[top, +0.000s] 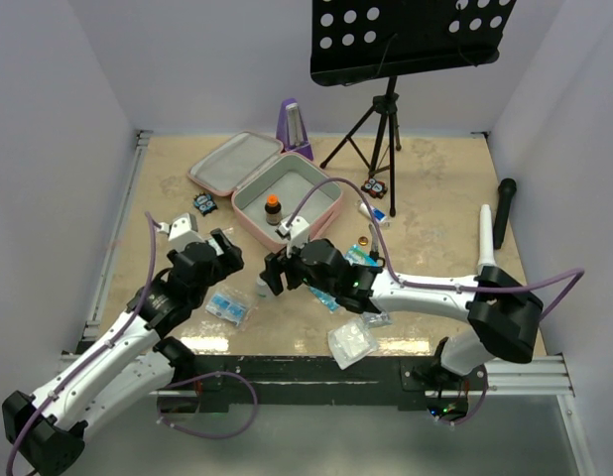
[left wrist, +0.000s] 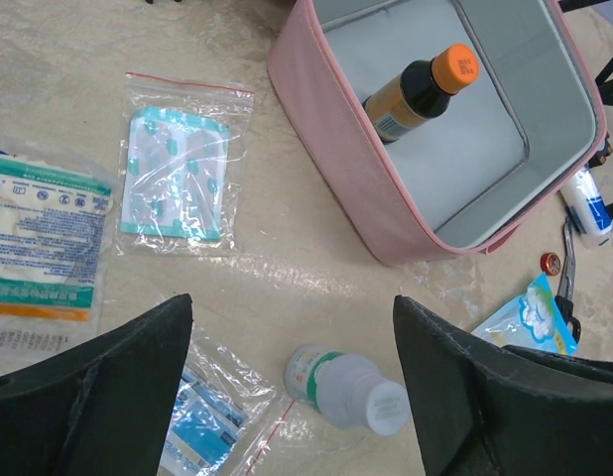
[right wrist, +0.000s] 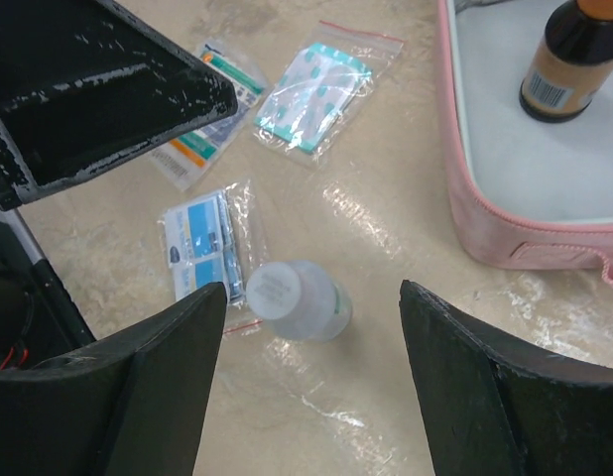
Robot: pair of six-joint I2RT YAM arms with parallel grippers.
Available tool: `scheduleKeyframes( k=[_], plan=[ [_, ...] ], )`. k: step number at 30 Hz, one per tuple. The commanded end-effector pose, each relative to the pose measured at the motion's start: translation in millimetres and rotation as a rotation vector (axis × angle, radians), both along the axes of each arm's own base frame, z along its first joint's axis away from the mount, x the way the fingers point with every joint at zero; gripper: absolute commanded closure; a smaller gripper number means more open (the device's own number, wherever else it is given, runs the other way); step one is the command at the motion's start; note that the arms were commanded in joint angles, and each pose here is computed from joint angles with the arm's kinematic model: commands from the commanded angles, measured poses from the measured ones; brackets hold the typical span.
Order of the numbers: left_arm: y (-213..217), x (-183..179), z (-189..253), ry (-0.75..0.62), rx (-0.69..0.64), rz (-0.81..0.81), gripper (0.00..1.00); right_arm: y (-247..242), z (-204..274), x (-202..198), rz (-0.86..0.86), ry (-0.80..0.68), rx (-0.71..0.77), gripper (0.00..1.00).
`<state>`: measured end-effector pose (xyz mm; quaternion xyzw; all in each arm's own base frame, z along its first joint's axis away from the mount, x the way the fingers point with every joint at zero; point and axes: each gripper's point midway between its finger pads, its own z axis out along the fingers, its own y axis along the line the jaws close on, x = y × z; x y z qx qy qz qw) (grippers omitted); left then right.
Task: Organize the medicine kit
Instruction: Pick up the pill bottle at the center of the board.
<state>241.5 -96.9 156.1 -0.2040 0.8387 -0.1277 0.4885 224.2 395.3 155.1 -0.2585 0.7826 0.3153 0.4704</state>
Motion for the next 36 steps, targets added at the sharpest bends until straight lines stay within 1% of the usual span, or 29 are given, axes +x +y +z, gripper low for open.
scheduleKeyframes(
  k=[1, 5, 7, 14, 20, 24, 26, 29, 32, 34, 36],
  plan=[
    [2.7, -0.1, 3.5, -0.022, -0.067, 0.051, 0.13, 11.0, 15.2, -4.2, -0.029, -0.017, 0.082, 0.25],
    [3.8, -0.8, 7.7, -0.028, -0.063, 0.051, 0.13, 23.1, 5.7, -8.4, -0.017, -0.005, 0.077, 0.27],
    [5.0, -1.6, 9.2, -0.026, -0.057, 0.052, 0.15, 29.3, 0.9, -10.3, -0.007, 0.002, 0.071, 0.27],
    [9.1, -6.2, 5.8, -0.026, -0.058, 0.058, 0.17, 38.5, -26.6, -12.2, -0.005, 0.026, -0.001, 0.31],
    [8.1, -6.3, 1.4, -0.018, -0.056, 0.055, 0.18, 41.2, -37.5, -4.1, -0.044, 0.028, -0.028, 0.41],
    [7.4, -6.1, 1.9, -0.018, -0.056, 0.051, 0.18, 44.3, -44.1, -4.9, -0.038, 0.035, -0.032, 0.5],
    [8.3, -6.4, 0.7, -0.015, -0.052, 0.054, 0.18, 45.0, -47.4, -5.7, -0.032, 0.041, -0.039, 0.58],
    [8.9, -7.3, -1.5, -0.012, -0.049, 0.054, 0.18, 39.9, -45.1, -3.6, -0.054, 0.034, -0.043, 0.72],
    [8.5, -7.2, -0.9, -0.013, -0.053, 0.053, 0.18, 29.3, -19.7, -1.0, -0.09, 0.01, -0.018, 0.84],
    [8.7, -7.4, -1.6, -0.012, -0.051, 0.052, 0.18, 20.3, 4.9, -0.7, -0.104, -0.013, -0.006, 0.89],
    [8.2, -6.6, -2.3, -0.014, -0.049, 0.051, 0.18, 6.2, 29.7, 6.4, -0.154, -0.053, -0.014, 1.0]
  ],
)
